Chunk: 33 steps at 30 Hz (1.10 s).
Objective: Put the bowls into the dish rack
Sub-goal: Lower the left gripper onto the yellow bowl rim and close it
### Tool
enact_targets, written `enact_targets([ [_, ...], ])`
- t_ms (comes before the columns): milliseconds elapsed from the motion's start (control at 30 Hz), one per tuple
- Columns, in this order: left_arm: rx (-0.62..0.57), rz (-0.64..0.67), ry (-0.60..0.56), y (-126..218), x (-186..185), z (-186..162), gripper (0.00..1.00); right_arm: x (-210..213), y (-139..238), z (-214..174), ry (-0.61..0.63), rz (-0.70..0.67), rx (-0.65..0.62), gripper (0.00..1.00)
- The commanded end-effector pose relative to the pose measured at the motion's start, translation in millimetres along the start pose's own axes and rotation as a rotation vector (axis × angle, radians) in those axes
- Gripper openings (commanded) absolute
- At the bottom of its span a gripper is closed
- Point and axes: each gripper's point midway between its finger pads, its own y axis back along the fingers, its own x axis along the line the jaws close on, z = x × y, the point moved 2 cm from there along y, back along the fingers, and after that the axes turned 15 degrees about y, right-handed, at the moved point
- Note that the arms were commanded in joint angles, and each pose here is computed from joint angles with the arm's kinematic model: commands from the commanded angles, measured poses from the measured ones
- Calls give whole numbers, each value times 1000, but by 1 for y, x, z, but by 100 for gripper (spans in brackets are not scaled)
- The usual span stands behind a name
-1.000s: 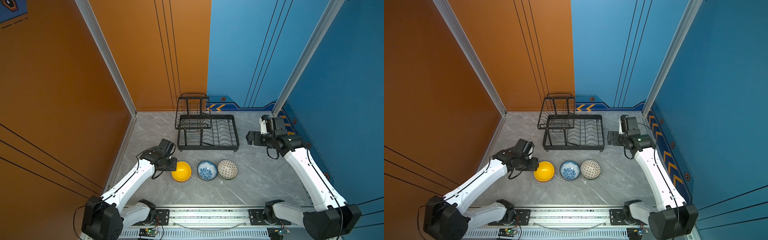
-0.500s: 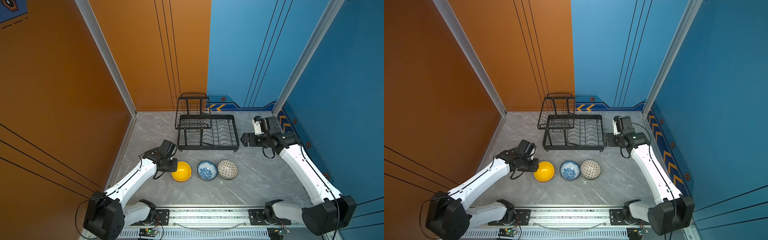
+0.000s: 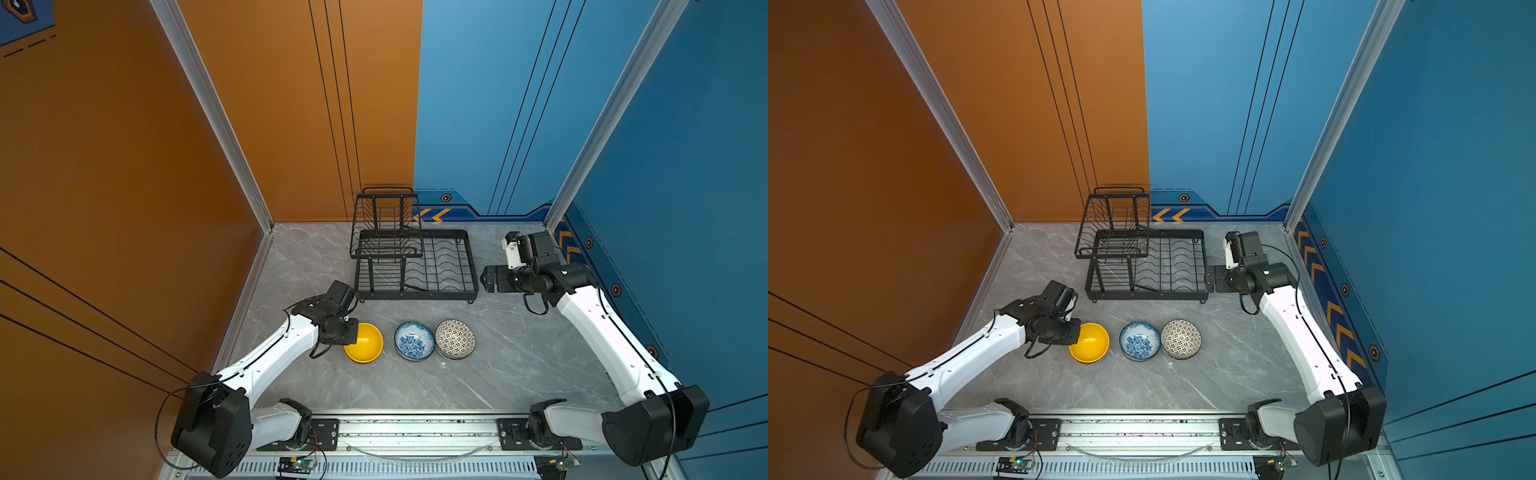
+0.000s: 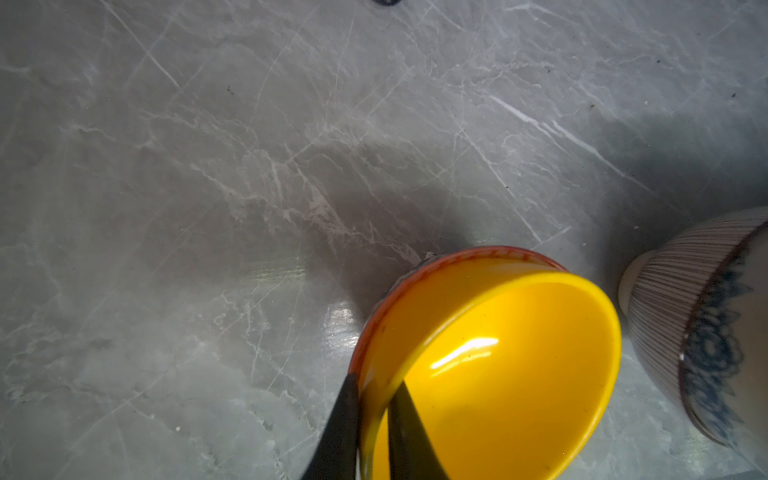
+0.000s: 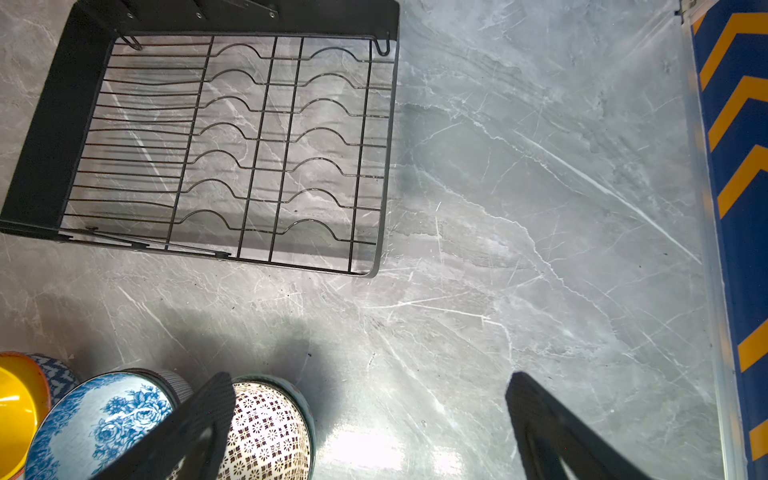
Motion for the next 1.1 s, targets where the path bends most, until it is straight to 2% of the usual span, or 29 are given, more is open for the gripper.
enact_targets([
  [0, -23, 27, -34, 9, 0, 5, 12, -2, 6, 8, 18, -16, -19, 100],
  [233, -31, 62, -48, 15, 4, 6, 1, -2, 6, 7, 22, -22, -18, 100],
  [567, -45, 167, -134, 22, 3, 9, 1, -3, 6, 5, 23, -24, -13, 100],
  [867, -27, 221, -207, 14, -7, 6, 6, -4, 9, 2, 25, -33, -10, 100],
  [1067, -14, 223, -222, 11, -10, 3, 16, -4, 9, 1, 29, -37, -7, 100],
])
